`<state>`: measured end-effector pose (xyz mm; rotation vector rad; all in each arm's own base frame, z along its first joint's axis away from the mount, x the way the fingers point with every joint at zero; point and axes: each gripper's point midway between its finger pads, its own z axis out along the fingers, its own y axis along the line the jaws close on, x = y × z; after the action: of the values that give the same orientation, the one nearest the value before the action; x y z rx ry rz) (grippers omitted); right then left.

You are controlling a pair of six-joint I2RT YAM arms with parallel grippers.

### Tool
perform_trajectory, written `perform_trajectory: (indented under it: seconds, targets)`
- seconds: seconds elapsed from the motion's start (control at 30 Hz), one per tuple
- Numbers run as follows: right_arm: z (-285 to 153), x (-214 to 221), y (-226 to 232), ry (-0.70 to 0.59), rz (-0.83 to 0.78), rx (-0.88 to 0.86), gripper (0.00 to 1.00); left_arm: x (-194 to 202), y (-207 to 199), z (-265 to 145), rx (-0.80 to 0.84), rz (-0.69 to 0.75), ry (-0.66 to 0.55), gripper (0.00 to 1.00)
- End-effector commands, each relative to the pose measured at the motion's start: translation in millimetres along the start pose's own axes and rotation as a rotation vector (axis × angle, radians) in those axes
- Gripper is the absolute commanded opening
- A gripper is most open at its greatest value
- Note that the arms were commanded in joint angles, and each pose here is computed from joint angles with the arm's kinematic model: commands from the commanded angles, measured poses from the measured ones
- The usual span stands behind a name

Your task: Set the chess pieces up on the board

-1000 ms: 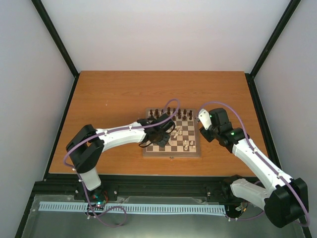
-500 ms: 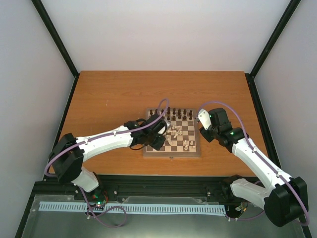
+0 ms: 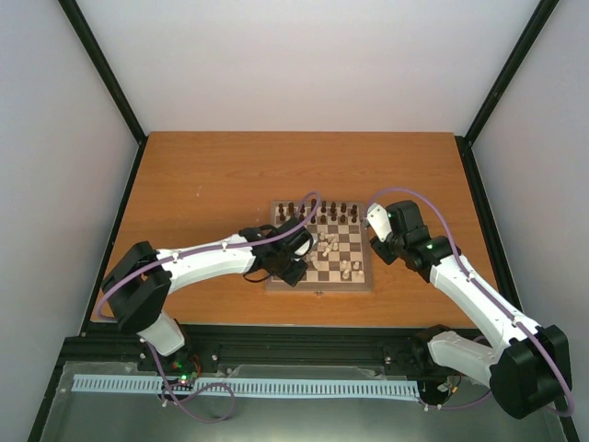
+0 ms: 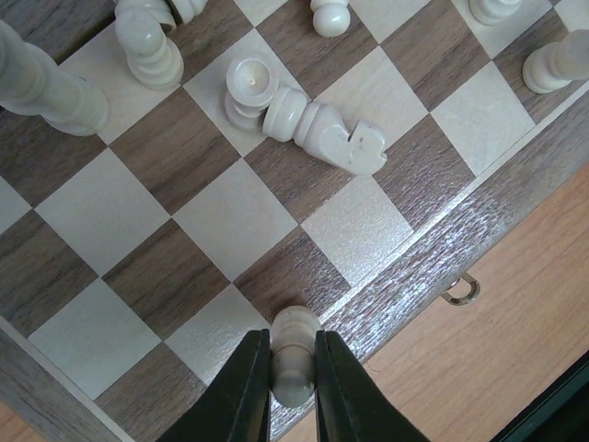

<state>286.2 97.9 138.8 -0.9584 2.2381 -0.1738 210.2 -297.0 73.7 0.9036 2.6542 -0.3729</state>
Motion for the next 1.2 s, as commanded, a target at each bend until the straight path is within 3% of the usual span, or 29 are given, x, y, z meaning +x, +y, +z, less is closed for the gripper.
perform_trajectory:
  seconds: [0.0, 0.57, 1.17]
  targets:
    - [2.3, 3.0, 0.4, 0.004, -0.003, -0.002, 0.45, -3.7, -5.5, 1.5, 0.006, 0.028, -0.006, 0.15]
    - [4.5, 5.0, 3.2, 0.012, -0.01, -0.014, 0.45, -4.9, 3.7, -3.9, -0.049, 0.026, -0.011, 0.16]
    - [7.7, 7.1, 5.1, 0.026, -0.013, -0.024, 0.45, -11.5, -10.0, 2.6, 0.024, 0.03, -0.028, 0.17]
